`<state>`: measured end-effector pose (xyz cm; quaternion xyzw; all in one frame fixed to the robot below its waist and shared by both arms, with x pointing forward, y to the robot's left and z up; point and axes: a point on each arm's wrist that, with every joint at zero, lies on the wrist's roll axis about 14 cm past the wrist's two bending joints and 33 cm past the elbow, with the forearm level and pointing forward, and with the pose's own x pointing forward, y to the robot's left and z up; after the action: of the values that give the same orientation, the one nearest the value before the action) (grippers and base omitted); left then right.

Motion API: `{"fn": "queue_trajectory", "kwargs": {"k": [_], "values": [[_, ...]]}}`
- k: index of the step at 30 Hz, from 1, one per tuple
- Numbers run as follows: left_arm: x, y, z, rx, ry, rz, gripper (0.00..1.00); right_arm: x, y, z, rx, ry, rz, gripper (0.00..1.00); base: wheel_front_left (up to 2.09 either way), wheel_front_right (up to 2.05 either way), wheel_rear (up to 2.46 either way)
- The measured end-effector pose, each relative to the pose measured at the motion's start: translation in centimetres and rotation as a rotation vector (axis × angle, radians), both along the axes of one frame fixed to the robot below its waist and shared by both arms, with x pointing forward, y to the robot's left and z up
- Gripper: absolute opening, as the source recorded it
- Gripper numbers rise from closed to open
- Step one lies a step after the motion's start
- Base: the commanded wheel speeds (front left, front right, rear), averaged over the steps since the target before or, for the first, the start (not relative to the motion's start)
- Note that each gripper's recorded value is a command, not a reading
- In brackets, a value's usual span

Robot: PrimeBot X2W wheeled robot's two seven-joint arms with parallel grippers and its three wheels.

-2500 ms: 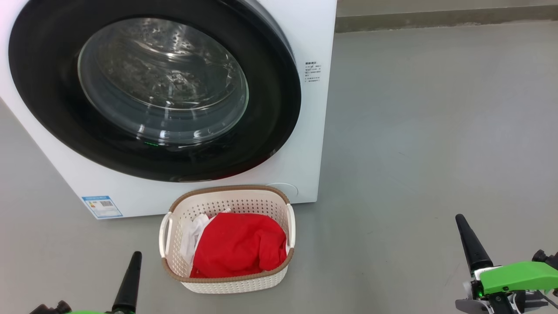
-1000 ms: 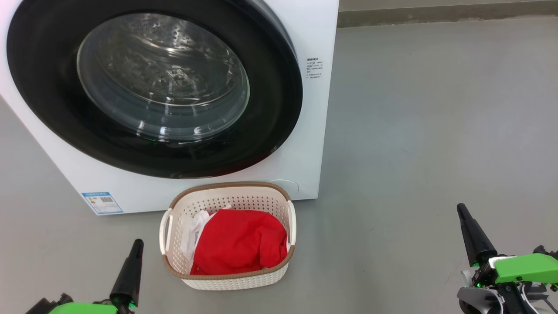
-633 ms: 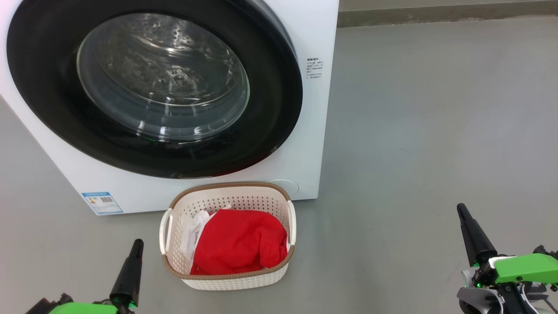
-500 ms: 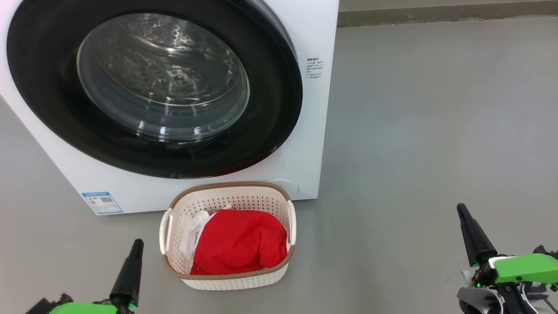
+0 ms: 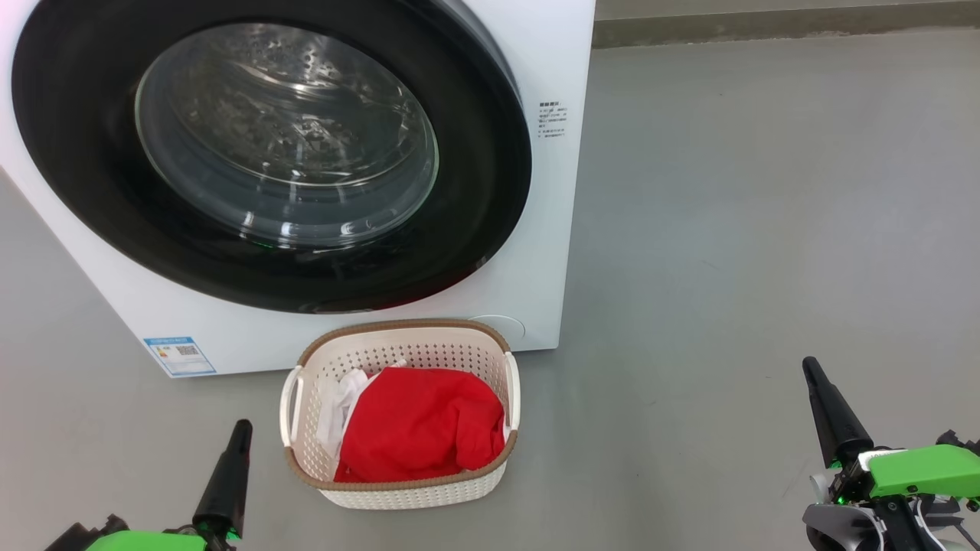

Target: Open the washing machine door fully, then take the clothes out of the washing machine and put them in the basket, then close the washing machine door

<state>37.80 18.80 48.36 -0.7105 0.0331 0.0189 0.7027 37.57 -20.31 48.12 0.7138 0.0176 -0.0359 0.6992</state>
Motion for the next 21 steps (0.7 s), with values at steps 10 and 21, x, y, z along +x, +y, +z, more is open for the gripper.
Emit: {"fn": "queue_trajectory", "kwargs": {"k": [10,21], "values": [[0.0,0.0,0.0,0.0,0.0,0.0,0.0,0.0,-0.01,0.0,0.0,0.0,0.0,0.0,0.0,0.0,0.0],[0.0,-0.01,0.0,0.0,0.0,0.0,0.0,0.0,-0.01,0.01,0.0,0.0,0.0,0.0,0.0,0.0,0.0]]}}
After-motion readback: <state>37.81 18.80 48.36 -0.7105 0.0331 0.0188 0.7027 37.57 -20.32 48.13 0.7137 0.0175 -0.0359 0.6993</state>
